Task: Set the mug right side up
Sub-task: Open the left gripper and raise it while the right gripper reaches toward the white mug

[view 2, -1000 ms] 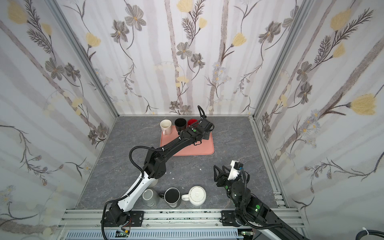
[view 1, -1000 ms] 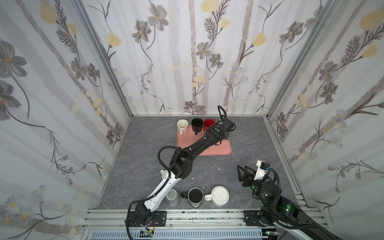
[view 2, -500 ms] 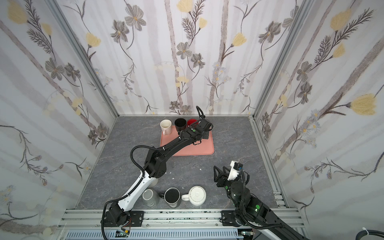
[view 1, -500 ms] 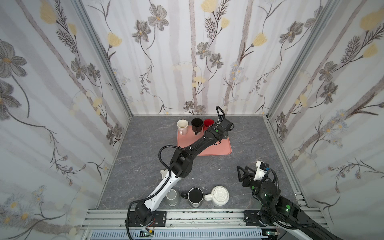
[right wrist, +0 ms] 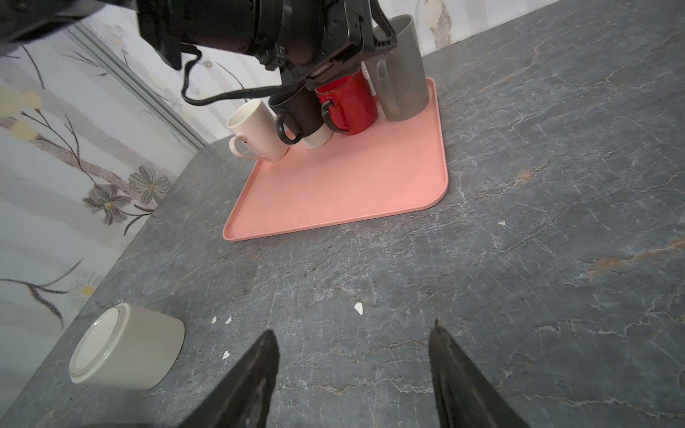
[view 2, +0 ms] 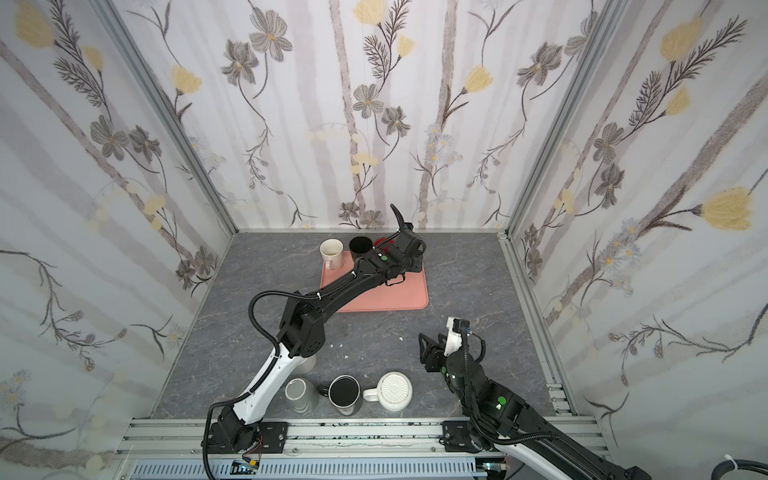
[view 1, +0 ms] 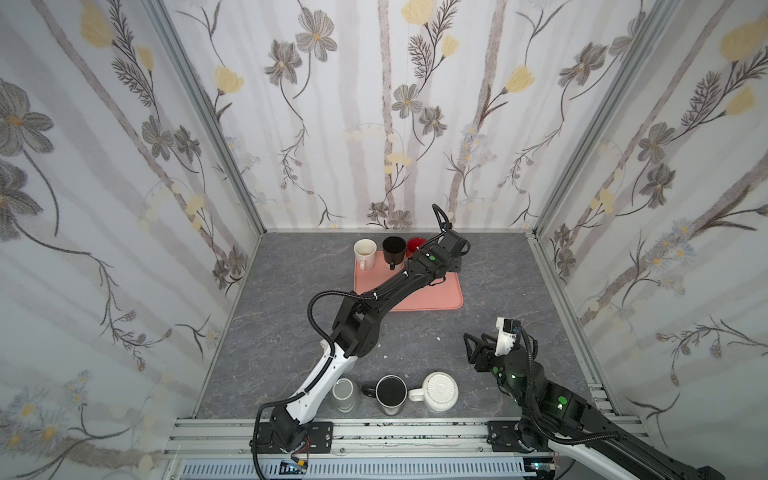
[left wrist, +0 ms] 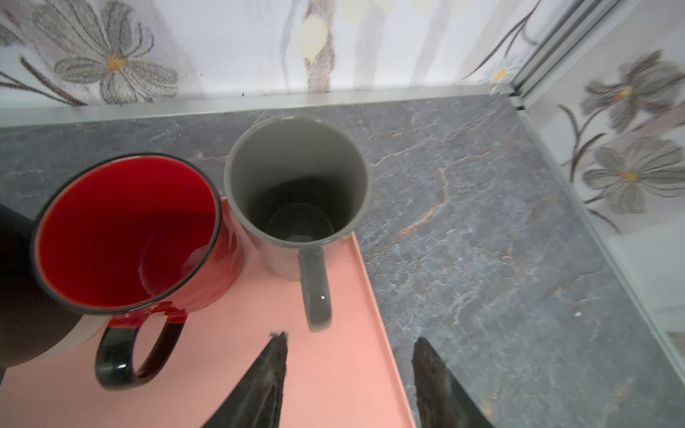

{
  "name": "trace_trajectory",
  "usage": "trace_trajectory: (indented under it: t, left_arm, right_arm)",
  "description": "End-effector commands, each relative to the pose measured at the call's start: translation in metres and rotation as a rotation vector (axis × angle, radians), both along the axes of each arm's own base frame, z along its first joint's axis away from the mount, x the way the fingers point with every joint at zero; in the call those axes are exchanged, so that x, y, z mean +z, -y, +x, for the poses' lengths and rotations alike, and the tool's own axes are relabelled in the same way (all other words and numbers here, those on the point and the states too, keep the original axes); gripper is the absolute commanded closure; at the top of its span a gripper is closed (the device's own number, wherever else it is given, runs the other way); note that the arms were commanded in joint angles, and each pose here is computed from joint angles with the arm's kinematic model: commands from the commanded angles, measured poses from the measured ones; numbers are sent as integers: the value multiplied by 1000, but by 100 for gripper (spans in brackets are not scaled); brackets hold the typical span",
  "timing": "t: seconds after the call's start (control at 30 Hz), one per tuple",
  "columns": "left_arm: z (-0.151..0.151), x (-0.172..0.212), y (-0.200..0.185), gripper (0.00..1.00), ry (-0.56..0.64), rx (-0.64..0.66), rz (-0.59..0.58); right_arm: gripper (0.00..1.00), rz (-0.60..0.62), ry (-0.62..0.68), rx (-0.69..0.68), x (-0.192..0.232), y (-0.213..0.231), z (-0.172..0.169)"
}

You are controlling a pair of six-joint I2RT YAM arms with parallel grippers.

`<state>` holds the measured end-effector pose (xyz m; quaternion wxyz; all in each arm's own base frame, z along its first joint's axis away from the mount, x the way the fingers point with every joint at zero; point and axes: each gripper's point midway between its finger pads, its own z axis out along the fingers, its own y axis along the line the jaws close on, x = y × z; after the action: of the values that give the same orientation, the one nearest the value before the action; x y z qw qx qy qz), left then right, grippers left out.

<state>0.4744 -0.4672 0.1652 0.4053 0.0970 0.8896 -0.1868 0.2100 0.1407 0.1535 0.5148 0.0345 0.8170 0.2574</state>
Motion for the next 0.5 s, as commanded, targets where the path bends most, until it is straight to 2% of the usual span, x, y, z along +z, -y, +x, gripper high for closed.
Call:
trace_trajectory:
  t: [0.0,0.17,0.2,0.33,0.47]
  left_arm:
    - [-19,113,-3,40,159,-41,-206]
    - [-72,169,-46,27,239,-77,-368]
    - [-81,169,-56,17,242,-79,-379]
    - [-120,173,-99,0,256,-68,-439]
    - [-151,163,-153,0,290,-1,-453]
  right_arm:
    - [31,38,37,80,22,-18,2]
    - [24,-18,26,275,30,-50,-7]
    - [23,-26,25,325,32,-58,-11]
    - [22,-60,-10,492,29,-87,-28]
    - [20,-166,-22,564,25,-108,-50]
